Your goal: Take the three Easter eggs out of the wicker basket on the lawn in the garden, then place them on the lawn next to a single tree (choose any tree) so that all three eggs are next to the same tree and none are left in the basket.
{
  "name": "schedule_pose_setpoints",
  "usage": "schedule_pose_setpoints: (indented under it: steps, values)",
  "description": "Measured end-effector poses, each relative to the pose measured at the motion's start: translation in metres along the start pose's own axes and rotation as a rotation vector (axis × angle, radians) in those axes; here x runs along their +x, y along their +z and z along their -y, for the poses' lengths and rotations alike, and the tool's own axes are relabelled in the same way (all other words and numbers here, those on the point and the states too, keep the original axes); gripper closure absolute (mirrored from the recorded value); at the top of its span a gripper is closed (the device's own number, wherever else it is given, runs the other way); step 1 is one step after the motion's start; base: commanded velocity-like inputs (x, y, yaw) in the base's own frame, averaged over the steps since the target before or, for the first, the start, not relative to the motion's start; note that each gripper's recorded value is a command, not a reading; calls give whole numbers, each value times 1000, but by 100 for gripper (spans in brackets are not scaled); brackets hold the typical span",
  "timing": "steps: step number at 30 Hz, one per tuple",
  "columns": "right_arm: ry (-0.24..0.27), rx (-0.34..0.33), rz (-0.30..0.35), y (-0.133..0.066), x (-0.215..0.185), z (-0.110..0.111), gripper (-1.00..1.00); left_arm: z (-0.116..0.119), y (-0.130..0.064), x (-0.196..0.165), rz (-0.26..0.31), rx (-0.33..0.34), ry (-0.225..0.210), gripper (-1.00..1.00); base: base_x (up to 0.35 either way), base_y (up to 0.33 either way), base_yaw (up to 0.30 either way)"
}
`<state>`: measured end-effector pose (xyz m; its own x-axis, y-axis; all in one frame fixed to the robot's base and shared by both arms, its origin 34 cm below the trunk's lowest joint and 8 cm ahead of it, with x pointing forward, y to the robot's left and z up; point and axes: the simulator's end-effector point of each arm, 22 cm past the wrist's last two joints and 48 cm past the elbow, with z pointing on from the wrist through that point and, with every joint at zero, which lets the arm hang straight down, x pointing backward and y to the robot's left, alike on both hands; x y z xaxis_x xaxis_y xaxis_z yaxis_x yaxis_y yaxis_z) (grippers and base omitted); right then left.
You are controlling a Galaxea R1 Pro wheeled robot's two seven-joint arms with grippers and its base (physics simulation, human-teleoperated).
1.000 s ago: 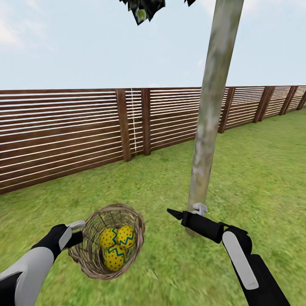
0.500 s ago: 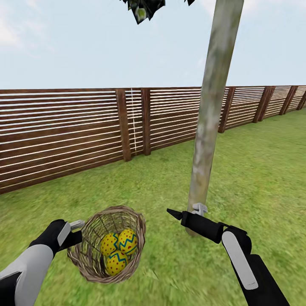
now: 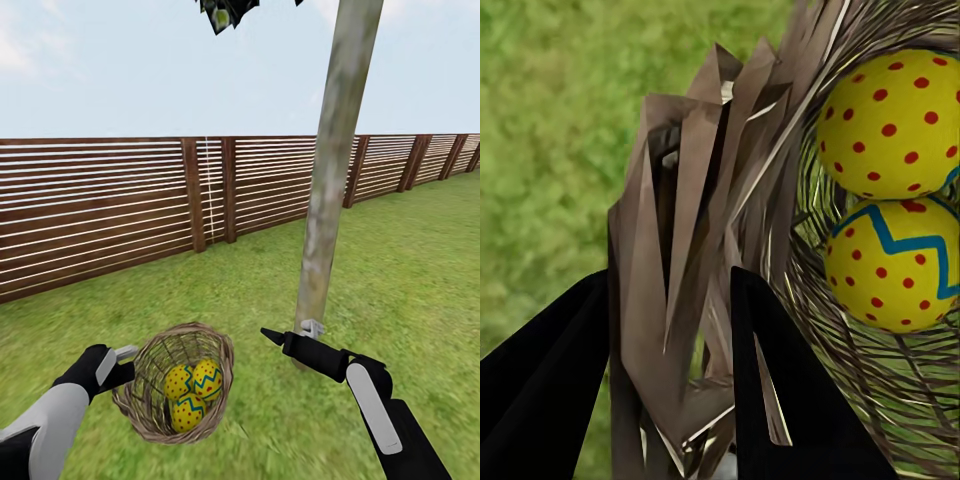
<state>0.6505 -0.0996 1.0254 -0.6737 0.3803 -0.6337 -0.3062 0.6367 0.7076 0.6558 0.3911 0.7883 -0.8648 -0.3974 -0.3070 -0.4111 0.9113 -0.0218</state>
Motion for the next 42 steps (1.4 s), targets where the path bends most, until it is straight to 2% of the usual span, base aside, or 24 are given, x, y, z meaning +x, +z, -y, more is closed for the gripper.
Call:
schedule_pose_setpoints:
  steps: [4,8,27,32,35,37,39,40,42]
  values:
    - [-1,-1,3,2,1,3,-100,0,4,1,1,-7,11,100,0,0,0]
    - [-10,-7,40,4,-5,5,-100,3,9,1,1,1,2,100,0,0,0]
    - [-12,-2,53,9,0,26,-100,2,31,4,1,-9,13,100,0,0,0]
    - [-10,29,55,10,2,39,-100,1,37,5,2,-15,16,100,0,0,0]
    - [-3,98,52,11,5,57,-100,1,41,6,1,-20,15,100,0,0,0]
    - [-4,112,46,14,9,60,-100,-7,43,7,2,-60,3,100,0,0,0]
    - [-7,112,47,16,11,61,-100,-19,44,8,-1,-118,34,100,0,0,0]
    - [-9,110,50,17,11,61,-100,-19,46,8,-1,-120,33,100,0,0,0]
    - [-10,110,53,18,11,63,-100,-13,49,9,1,-90,-1,100,0,0,0]
